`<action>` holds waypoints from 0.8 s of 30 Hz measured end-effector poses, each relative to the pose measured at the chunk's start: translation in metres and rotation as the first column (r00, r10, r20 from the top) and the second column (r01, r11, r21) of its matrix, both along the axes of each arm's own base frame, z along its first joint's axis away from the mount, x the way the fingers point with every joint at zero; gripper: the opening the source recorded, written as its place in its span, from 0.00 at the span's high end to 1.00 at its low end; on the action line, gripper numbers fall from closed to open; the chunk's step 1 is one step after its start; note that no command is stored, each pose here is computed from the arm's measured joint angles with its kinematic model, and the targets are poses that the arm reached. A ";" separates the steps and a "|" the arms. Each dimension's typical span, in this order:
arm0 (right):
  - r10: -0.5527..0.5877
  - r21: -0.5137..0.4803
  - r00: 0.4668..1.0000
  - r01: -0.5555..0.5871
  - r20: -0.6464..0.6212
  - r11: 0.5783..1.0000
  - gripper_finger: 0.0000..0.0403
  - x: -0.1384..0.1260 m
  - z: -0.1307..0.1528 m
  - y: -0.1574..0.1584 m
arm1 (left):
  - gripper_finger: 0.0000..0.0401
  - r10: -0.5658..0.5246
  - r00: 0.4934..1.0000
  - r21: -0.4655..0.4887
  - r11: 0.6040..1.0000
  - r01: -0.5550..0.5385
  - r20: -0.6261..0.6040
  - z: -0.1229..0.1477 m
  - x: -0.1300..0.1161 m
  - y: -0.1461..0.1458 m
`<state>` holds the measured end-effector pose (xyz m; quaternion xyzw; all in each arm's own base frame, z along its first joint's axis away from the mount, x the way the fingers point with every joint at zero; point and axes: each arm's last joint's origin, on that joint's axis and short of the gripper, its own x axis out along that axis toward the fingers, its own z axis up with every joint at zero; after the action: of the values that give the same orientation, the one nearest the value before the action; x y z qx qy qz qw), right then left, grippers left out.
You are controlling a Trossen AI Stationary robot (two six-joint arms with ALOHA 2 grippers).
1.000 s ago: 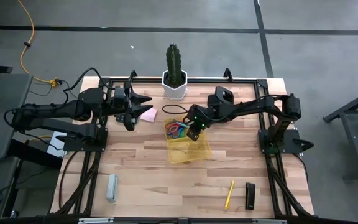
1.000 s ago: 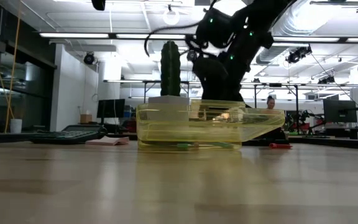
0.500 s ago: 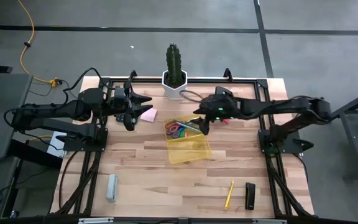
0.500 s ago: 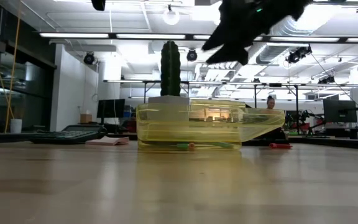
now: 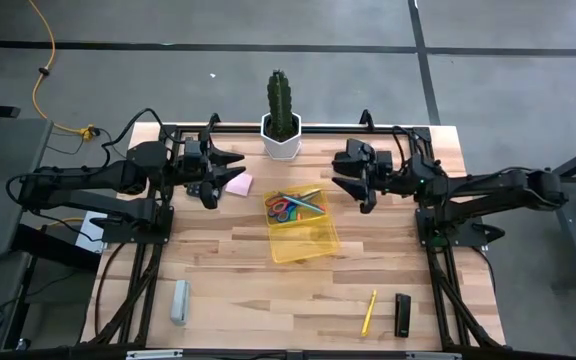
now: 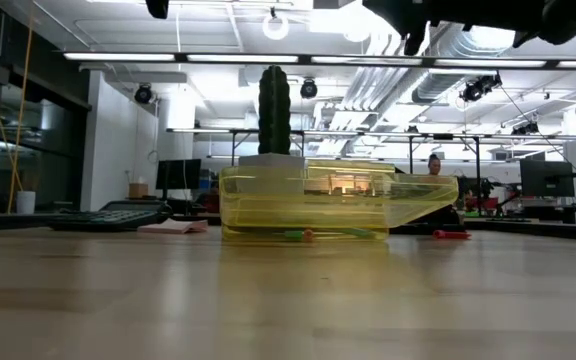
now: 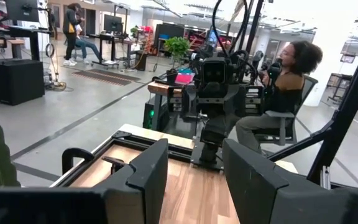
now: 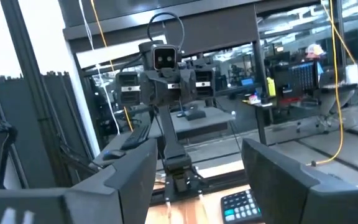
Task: Pack school essentials
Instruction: Put the pink sticky notes into the yellow supply box
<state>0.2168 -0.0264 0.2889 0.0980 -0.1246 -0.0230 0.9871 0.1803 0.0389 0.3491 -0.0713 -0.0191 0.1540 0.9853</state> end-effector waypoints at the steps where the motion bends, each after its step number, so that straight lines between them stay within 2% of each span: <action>1: -0.001 -0.016 1.000 0.001 0.001 1.000 0.44 -0.001 0.001 0.000 | 0.65 0.000 1.000 0.000 1.000 0.000 0.000 0.000 0.000 0.000; 24: 0.023 -0.025 1.000 -0.023 -0.007 0.999 0.44 0.000 0.001 0.001 | 0.65 -0.001 1.000 0.000 1.000 0.001 0.000 0.000 0.000 0.000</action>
<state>0.2165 -0.0255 0.2897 0.0867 -0.1204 -0.0104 0.9889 0.1803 0.0389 0.3491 -0.0713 -0.0191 0.1537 0.9854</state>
